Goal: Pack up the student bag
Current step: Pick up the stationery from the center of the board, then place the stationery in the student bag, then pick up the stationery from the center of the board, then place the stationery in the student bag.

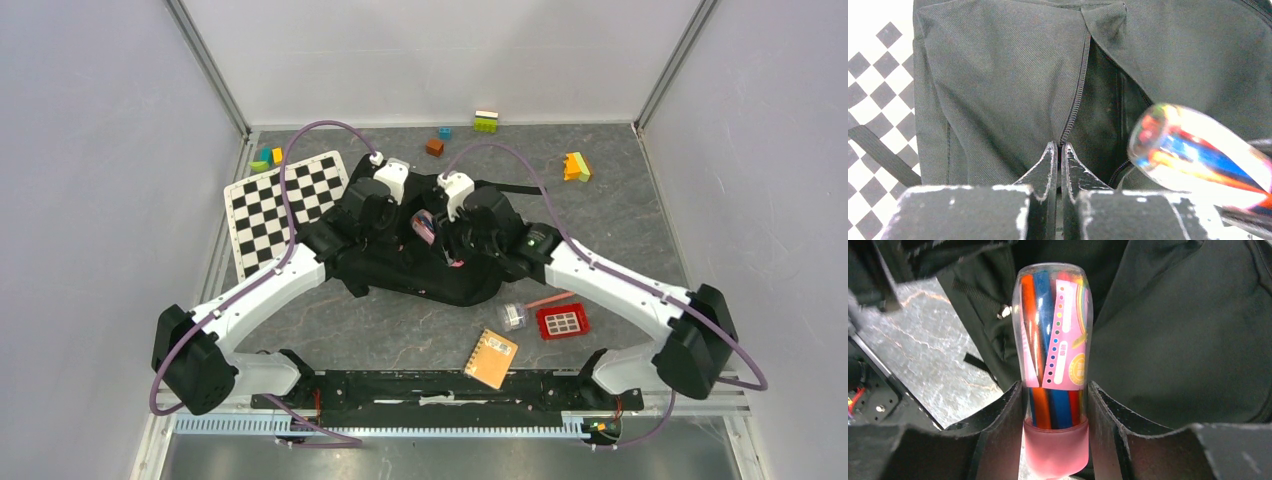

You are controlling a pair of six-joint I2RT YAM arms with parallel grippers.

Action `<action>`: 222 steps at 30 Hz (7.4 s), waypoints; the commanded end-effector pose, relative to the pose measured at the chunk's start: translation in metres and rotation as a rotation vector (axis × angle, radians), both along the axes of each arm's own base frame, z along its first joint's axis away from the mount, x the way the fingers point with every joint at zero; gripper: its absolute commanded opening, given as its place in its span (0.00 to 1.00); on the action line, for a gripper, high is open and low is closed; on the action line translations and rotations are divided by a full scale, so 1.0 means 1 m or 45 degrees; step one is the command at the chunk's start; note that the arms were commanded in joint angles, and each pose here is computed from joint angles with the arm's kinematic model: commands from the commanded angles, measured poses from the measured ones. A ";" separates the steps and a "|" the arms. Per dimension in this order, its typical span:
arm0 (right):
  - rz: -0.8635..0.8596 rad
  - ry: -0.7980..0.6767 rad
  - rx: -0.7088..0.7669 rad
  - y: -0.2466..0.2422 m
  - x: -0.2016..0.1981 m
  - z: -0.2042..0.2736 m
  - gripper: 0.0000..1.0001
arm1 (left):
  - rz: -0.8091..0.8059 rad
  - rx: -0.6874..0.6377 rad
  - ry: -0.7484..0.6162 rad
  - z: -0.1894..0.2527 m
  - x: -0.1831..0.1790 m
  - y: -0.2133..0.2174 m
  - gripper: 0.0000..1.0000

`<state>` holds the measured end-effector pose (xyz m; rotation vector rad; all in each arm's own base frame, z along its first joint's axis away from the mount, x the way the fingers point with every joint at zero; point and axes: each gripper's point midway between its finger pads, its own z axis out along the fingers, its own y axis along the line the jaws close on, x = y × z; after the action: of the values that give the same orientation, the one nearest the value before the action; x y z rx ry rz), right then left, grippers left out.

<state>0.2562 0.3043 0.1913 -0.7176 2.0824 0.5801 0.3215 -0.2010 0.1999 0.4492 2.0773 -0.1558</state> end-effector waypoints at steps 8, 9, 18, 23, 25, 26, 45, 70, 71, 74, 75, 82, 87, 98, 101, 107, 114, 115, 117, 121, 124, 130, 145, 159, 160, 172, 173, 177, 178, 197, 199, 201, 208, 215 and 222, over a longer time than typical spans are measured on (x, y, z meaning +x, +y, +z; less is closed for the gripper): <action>0.034 0.267 0.165 0.042 0.023 0.008 0.00 | 0.045 -0.066 -0.070 0.017 0.001 0.005 0.02; 0.024 0.282 0.176 0.045 0.027 0.008 0.00 | 0.047 -0.061 -0.070 0.016 0.001 0.005 0.02; -0.208 0.296 0.328 0.065 0.079 0.016 0.00 | 0.033 -0.091 -0.082 0.023 -0.002 0.004 0.02; -0.337 0.226 0.431 0.076 0.114 0.031 0.00 | 0.013 -0.115 -0.074 0.024 -0.005 0.000 0.02; -0.364 0.209 0.485 0.082 0.123 0.036 0.00 | 0.005 -0.123 -0.070 0.024 -0.005 -0.001 0.02; -0.401 0.193 0.500 0.081 0.129 0.036 0.00 | 0.003 -0.126 -0.070 0.024 -0.005 -0.002 0.02; -0.474 0.001 0.800 0.130 0.141 0.023 0.06 | -0.012 -0.127 -0.046 0.019 -0.005 -0.006 0.02; -0.189 -0.202 0.536 0.087 0.082 0.032 0.95 | 0.039 -0.050 -0.032 0.010 0.001 0.002 0.02; -0.169 -0.200 0.528 0.084 0.077 0.033 0.95 | 0.044 -0.045 -0.031 0.009 0.001 0.003 0.02; -0.134 -0.207 0.502 0.070 0.062 0.038 0.95 | 0.066 -0.026 -0.033 0.008 0.003 0.006 0.02; -0.127 -0.213 0.489 0.064 0.057 0.039 0.95 | 0.072 -0.018 -0.032 0.007 0.003 0.007 0.02; -0.035 -0.249 0.358 0.031 0.027 0.054 0.97 | 0.088 0.011 -0.025 0.005 0.006 0.010 0.02; -0.193 -0.150 -0.002 -0.039 0.007 0.012 0.98 | 0.102 0.031 -0.037 0.006 0.007 0.014 0.02; -0.525 0.123 -0.308 -0.158 -0.062 -0.080 0.98 | 0.069 0.041 0.004 -0.006 0.008 0.006 0.02; -0.596 0.181 -0.319 -0.173 -0.072 -0.101 0.98 | 0.055 0.037 0.029 -0.011 0.008 0.002 0.02; -0.569 0.275 -0.359 -0.173 -0.084 -0.129 0.98 | 0.021 -0.033 0.037 -0.006 0.004 -0.006 0.02; -0.428 0.272 -0.282 -0.146 -0.079 -0.126 0.98 | 0.022 -0.041 0.027 -0.002 0.003 -0.005 0.02; -0.428 0.283 -0.292 -0.146 -0.080 -0.129 0.98 | 0.022 -0.044 0.025 -0.001 0.003 -0.005 0.02; -0.432 0.308 -0.320 -0.148 -0.082 -0.135 0.98 | 0.022 -0.044 0.020 0.000 0.003 -0.005 0.02; -0.433 0.325 -0.347 -0.149 -0.086 -0.140 0.94 | 0.022 -0.054 0.008 0.004 0.002 -0.004 0.02; -0.443 0.320 -0.357 -0.151 -0.085 -0.139 0.85 | 0.022 -0.057 0.004 0.006 0.002 -0.004 0.02; -0.451 0.334 -0.381 -0.152 -0.085 -0.142 0.75 | 0.020 -0.059 0.000 0.007 0.002 -0.004 0.02; -0.464 0.217 -0.224 -0.137 -0.070 -0.076 0.47 | 0.013 -0.079 -0.014 0.013 -0.001 -0.003 0.02; -0.224 -0.225 0.114 -0.054 -0.005 0.068 0.43 | 0.010 -0.073 0.007 0.007 0.000 -0.006 0.02; -0.198 -0.254 0.141 -0.046 -0.001 0.074 0.43 | 0.010 -0.072 0.009 0.007 0.001 -0.006 0.02; 0.058 -0.506 0.409 0.037 0.031 0.099 0.43 | -0.014 -0.098 0.026 0.006 -0.001 -0.011 0.02; 0.078 -0.524 0.399 0.041 0.033 0.097 0.43 | -0.007 -0.093 0.022 0.006 -0.001 -0.010 0.02; 0.039 -0.511 0.286 0.049 0.053 0.071 0.43 | -0.003 -0.099 0.009 0.009 -0.002 -0.008 0.02; 0.017 -0.497 0.260 0.049 0.057 0.062 0.43 | -0.008 -0.110 0.006 0.010 -0.002 -0.010 0.02; -0.224 -0.593 0.226 0.057 0.112 0.009 0.44 | -0.024 -0.140 -0.004 0.015 -0.005 -0.011 0.02; -0.236 -0.615 0.254 0.063 0.118 0.009 0.43 | -0.031 -0.147 0.001 0.014 -0.005 -0.013 0.02; -0.247 -0.632 0.269 0.067 0.123 0.006 0.43 | -0.034 -0.146 0.009 0.013 -0.005 -0.014 0.02; -0.209 -0.672 0.333 0.081 0.132 -0.010 0.49 | -0.035 -0.139 0.022 0.008 -0.005 -0.015 0.02; -0.195 -0.646 0.301 0.077 0.130 -0.024 0.79 | -0.036 -0.127 0.041 0.003 -0.004 -0.017 0.02; -0.107 -0.645 0.275 0.062 0.105 -0.020 0.98 | -0.034 -0.118 0.049 0.000 -0.002 -0.017 0.02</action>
<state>0.3783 0.3706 0.1444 -0.5168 1.6285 0.4842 0.3149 -0.2050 0.1848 0.4500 2.1302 -0.2079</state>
